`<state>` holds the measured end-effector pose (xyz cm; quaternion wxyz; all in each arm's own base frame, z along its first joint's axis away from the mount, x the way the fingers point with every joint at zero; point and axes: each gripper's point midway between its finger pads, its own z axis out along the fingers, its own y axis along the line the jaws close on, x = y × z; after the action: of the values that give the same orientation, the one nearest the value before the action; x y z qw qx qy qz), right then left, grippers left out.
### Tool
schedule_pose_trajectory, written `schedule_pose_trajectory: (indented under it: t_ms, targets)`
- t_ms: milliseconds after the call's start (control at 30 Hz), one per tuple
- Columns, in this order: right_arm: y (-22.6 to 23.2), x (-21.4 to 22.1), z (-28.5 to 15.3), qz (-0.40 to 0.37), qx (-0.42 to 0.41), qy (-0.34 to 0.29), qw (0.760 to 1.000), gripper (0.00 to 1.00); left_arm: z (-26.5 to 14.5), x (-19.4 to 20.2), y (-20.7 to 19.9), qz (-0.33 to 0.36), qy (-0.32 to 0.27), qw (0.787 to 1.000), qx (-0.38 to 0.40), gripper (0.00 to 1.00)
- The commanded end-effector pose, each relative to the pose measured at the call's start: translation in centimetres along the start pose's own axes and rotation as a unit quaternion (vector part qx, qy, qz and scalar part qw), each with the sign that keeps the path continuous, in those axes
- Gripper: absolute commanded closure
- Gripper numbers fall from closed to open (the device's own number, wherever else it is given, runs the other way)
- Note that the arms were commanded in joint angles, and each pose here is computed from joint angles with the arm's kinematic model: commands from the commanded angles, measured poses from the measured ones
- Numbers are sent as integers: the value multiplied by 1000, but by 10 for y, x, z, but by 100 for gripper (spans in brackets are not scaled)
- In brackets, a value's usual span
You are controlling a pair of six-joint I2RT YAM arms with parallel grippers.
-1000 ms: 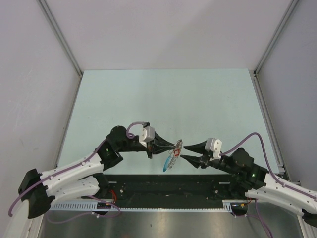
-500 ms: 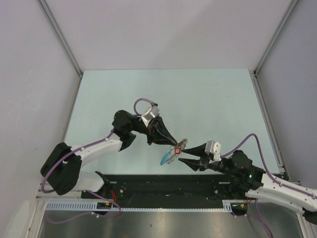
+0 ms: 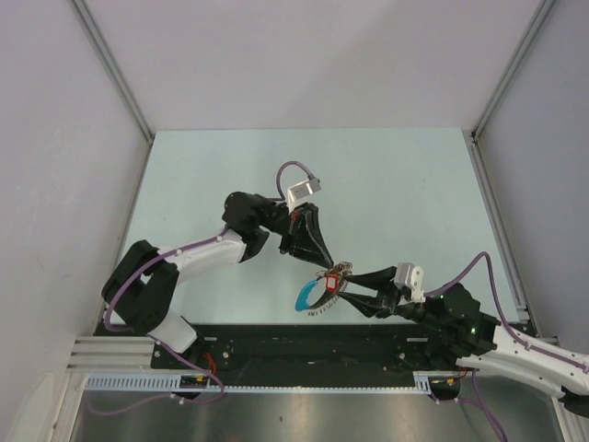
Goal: Remove the keys from the keyring
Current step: Remove the key from the keyring.
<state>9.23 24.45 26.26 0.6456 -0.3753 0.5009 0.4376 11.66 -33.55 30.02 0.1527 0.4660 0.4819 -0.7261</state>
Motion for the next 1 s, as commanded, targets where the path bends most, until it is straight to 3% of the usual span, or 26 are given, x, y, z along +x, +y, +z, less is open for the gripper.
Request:
schedule_pose_trajectory:
  t_ms: [0,800,900,967]
  targets:
    - [4,-14,5,-4,-13,-19,1000,58,0,-23,-34,218,-11,975,39,100]
    - [0,-25,35,4,-3,-25,1000,59,-1,-21,-40,227,-15,973,38,99]
    - [-6,-28,36,6,14,-28,999,64,-2,-21,-41,230,-16,972,36,100]
    - [-8,-31,36,8,21,-30,999,75,-3,-21,-41,233,-17,972,35,100]
